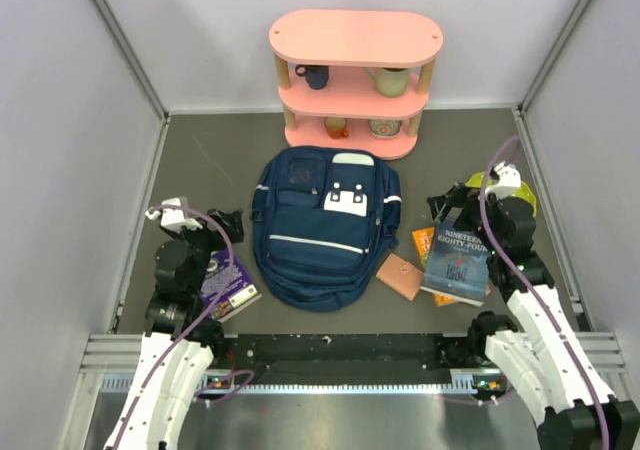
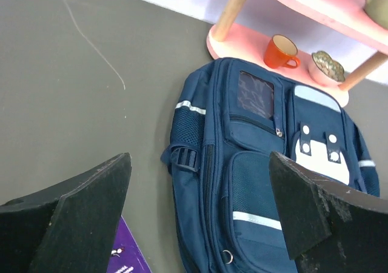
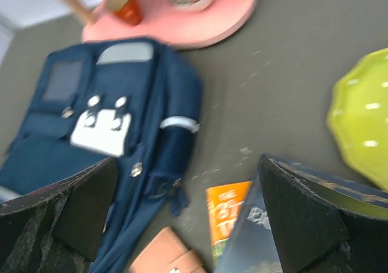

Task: Pack the student bag
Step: Unzip the student bag at the center of the board.

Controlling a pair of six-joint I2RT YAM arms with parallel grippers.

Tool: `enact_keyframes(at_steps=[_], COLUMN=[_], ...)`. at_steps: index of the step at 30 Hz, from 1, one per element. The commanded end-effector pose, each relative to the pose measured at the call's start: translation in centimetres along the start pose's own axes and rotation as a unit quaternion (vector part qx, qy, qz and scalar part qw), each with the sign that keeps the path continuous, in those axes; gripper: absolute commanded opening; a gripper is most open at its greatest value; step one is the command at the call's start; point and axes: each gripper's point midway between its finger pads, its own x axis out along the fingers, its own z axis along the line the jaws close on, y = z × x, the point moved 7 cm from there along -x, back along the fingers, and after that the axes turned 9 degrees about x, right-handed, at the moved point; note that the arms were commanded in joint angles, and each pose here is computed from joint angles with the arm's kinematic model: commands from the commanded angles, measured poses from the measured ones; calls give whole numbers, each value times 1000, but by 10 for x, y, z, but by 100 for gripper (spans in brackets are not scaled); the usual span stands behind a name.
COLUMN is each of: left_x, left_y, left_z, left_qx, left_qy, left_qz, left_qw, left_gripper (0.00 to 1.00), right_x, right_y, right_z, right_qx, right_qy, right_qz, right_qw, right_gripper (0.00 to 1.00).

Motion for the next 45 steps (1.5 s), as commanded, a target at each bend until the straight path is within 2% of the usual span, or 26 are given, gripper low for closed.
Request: enact_keyframes(at_steps=[1,3,5,7,10,11,12,13,16,18,21,28,34,38,39,40,45], left_x=[-13,-24,-36,-46,-55,-56,-57,-58,-55,-49,-46,-43,-41,-42,-38,-42,-40], left_y=[-26,-26,-36,-44,-44,-44,-44,-42,-30,-13,6,38,59,63,63,65,80], left_z=[2,2,-7,-15,-20,-21,-20,-22,-29,-31,-34,-31,-39,-69,-72,-81,-99], left_qx=[-99,-135,-140,-155,-146,-139,-122,-113,-89,-101,-123,-153,-155,-143,-134,-125,-129], left_qy=[-67,-92,-57,-25,16,24,26,42,80,86,97,78,69,105,89,102,122], left_qz=[-5,31,39,28,2,-7,-13,-9,42,99,145,189,226,247,253,264,284], left_qw=[993,986,988,987,989,990,992,993,992,986,977,967,959,953,954,951,942], left_gripper=[99,99,99,99,99,99,99,99,99,98,98,98,98,98,99,98,98], right_x=[-19,-20,-17,-3,9,17,20,22,30,32,33,40,63,96,102,112,140], right_y=[1,-7,-5,-4,-3,6,10,12,23,32,42,54,70,88,87,83,91], right_z=[61,75,82,81,87,86,85,83,79,74,66,56,39,34,33,37,40], right_qx=[60,110,112,119,125,128,98,90,41,48,50,60,64,87,89,87,98], right_qy=[-195,-227,-265,-264,-297,-288,-283,-241,-191,-177,-155,-117,-42,-19,-15,-25,-42], right_qz=[146,153,176,175,193,218,229,247,264,279,286,300,321,350,346,334,353], right_qw=[968,955,941,941,927,924,926,934,944,943,944,945,944,933,934,938,929], right_gripper=[99,99,99,99,99,99,99,99,99,99,99,98,96,96,96,96,99])
